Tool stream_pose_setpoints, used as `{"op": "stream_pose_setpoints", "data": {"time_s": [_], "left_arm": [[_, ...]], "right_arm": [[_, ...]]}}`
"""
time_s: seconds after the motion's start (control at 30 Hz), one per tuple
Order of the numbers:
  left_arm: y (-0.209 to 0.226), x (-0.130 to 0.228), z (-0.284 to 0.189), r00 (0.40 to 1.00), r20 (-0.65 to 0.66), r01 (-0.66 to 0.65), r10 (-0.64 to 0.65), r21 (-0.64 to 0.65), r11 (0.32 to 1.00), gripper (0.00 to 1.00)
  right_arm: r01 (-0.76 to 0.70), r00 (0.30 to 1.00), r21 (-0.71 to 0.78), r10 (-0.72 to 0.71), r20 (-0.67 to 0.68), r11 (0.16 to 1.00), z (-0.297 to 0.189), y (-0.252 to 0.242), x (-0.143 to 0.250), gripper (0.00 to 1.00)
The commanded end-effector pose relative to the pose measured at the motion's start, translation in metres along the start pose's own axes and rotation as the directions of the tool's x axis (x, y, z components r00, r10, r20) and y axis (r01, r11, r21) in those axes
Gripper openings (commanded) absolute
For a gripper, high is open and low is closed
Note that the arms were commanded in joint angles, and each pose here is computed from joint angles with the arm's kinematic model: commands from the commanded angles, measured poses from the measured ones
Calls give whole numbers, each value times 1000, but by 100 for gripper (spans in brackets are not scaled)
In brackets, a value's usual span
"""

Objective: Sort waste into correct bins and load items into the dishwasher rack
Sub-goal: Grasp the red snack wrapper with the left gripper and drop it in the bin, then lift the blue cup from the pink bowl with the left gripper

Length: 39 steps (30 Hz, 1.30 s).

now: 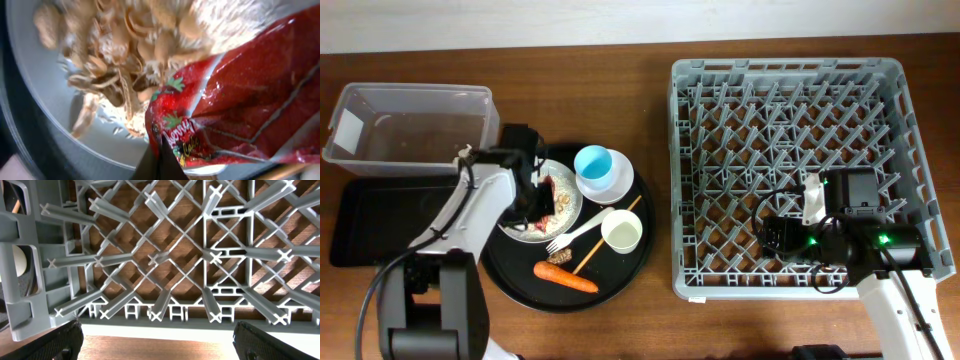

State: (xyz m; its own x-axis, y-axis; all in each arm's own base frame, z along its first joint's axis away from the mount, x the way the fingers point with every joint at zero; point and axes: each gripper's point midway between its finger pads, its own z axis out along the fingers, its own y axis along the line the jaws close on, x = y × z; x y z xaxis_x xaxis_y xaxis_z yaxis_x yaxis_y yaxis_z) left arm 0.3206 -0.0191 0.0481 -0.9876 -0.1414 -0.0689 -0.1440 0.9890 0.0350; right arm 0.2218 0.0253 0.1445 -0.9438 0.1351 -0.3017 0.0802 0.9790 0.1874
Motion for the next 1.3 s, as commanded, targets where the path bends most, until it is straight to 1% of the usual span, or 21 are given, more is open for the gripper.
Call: {"op": "stream_pose_setpoints", "data": {"time_s": [0.0, 0.03, 0.1, 0.17, 0.23, 0.3, 0.37, 0.43, 0.47, 0.5, 0.57, 0.7, 0.77, 0.8, 0.83, 0.9, 0.97, 1.0, 1.03, 1.13, 1.27], "left_arm": [[2, -28, -36, 998, 65, 10, -9, -18, 1000, 0], [11, -37, -53, 996, 92, 21, -16, -57, 998, 0], [23, -61, -78, 984, 174, 58, -44, -80, 995, 0], [43, -98, -105, 944, 312, 135, -110, -62, 989, 0], [71, -131, -117, 881, 437, 218, -184, -28, 976, 0], [103, -156, -122, 814, 522, 301, -256, 0, 954, 0], [128, -171, -115, 776, 557, 349, -295, 10, 937, 0], [145, -177, -95, 776, 541, 383, -324, 3, 924, 1], [149, -177, -86, 782, 529, 390, -330, -2, 921, 8], [152, -177, -81, 785, 521, 395, -334, -5, 919, 23], [153, -182, -82, 776, 535, 397, -334, -1, 918, 46], [151, -192, -113, 738, 589, 388, -329, 29, 921, 48], [127, -191, -130, 740, 590, 314, -323, 122, 941, 48], [98, -186, -142, 763, 565, 228, -314, 221, 948, 48], [76, -178, -148, 786, 539, 169, -302, 283, 944, 48], [28, -154, -146, 860, 447, 80, -247, 360, 929, 49], [-6, -129, -132, 918, 355, 39, -179, 368, 929, 55], [-31, -111, -120, 949, 292, 5, -119, 363, 932, 58], [-49, -99, -110, 966, 248, -22, -73, 359, 933, 61], [-94, -78, -80, 985, 164, -100, 44, 352, 931, 60], [-115, -67, -43, 990, 88, -134, 112, 311, 941, 59]], "right_arm": [[3, 1000, 5, -3, 17, 1000, -5, 1, -5, 99], [3, 1000, 5, -3, 18, 1000, -5, 1, -5, 99], [3, 1000, 5, -3, 18, 1000, -5, 1, -5, 99], [3, 1000, 5, -3, 18, 1000, -5, 1, -5, 99], [3, 1000, 5, -3, 18, 1000, -5, 1, -5, 99], [3, 1000, 5, -3, 18, 1000, -5, 1, -5, 99], [3, 1000, 5, -3, 18, 1000, -5, 1, -5, 99], [3, 1000, 5, -3, 18, 1000, -5, 1, -5, 98], [3, 1000, 5, -3, 18, 1000, -5, 1, -5, 99], [3, 1000, 5, -3, 18, 1000, -5, 1, -5, 99], [3, 1000, 5, -3, 18, 1000, -5, 1, -5, 99], [3, 1000, 5, -3, 18, 1000, -5, 1, -5, 99], [3, 1000, 5, -3, 19, 1000, -5, 1, -5, 98], [3, 1000, 5, -3, 19, 1000, -5, 1, -5, 99], [3, 1000, 5, -3, 19, 1000, -5, 1, -5, 99], [3, 1000, 5, -3, 19, 1000, -5, 1, -5, 98], [3, 1000, 5, -3, 19, 1000, -5, 1, -5, 99], [3, 1000, 5, -3, 19, 1000, -5, 1, -5, 99], [3, 1000, 5, -3, 19, 1000, -5, 1, -5, 99], [3, 1000, 5, -3, 18, 1000, -5, 1, -5, 99], [3, 1000, 5, -3, 18, 1000, -4, 1, -5, 99]]}}
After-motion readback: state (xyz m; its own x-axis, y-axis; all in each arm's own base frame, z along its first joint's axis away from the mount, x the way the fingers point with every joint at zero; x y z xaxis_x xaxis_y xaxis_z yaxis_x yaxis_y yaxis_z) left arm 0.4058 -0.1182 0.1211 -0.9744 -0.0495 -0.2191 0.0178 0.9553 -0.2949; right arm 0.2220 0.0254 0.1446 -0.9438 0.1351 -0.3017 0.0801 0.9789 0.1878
